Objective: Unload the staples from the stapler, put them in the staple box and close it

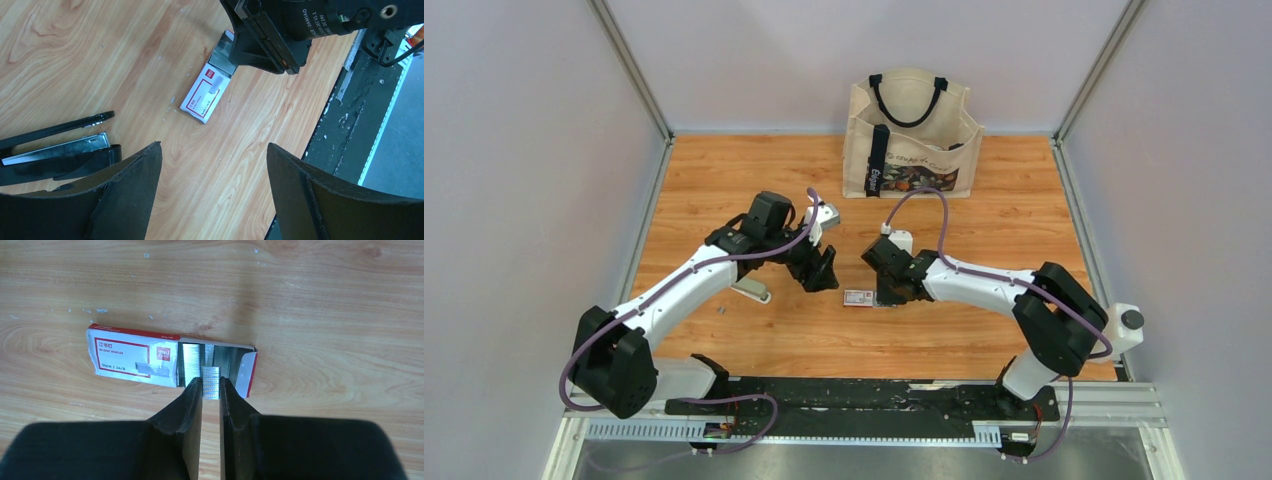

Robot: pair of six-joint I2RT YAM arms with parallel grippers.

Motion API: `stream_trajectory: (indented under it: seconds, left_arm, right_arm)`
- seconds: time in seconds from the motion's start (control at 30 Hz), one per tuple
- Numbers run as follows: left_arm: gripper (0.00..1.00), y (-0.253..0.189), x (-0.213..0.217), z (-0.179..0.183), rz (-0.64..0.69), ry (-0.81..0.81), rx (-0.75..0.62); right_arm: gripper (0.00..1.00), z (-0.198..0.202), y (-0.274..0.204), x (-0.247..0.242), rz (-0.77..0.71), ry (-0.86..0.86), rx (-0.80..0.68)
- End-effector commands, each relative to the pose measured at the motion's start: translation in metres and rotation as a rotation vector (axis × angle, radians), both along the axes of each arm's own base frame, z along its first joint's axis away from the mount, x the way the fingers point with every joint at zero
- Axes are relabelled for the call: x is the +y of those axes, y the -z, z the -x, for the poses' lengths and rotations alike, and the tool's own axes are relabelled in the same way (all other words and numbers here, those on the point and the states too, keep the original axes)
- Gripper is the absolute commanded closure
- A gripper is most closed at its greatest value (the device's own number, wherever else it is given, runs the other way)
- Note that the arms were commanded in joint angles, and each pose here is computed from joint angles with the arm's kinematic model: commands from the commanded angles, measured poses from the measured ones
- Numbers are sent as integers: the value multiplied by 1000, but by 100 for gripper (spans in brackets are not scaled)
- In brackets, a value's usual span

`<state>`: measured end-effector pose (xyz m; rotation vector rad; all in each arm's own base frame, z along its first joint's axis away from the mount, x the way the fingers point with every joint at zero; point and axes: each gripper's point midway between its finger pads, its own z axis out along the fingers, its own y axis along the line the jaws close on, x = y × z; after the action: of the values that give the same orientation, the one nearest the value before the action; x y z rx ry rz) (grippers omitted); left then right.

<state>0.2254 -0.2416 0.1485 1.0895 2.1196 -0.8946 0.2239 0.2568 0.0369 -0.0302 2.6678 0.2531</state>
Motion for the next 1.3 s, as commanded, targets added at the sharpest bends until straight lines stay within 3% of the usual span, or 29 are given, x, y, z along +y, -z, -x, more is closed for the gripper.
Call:
stream_trajectory:
  seconds: [0.0, 1.27]
  left_arm:
    - [16, -13, -3, -3, 25, 23, -74]
    - [16, -10, -3, -1, 22, 32, -67]
  right_arm:
    - [95, -6, -1, 4, 8, 7, -18]
    - [93, -8, -5, 17, -17, -28, -14]
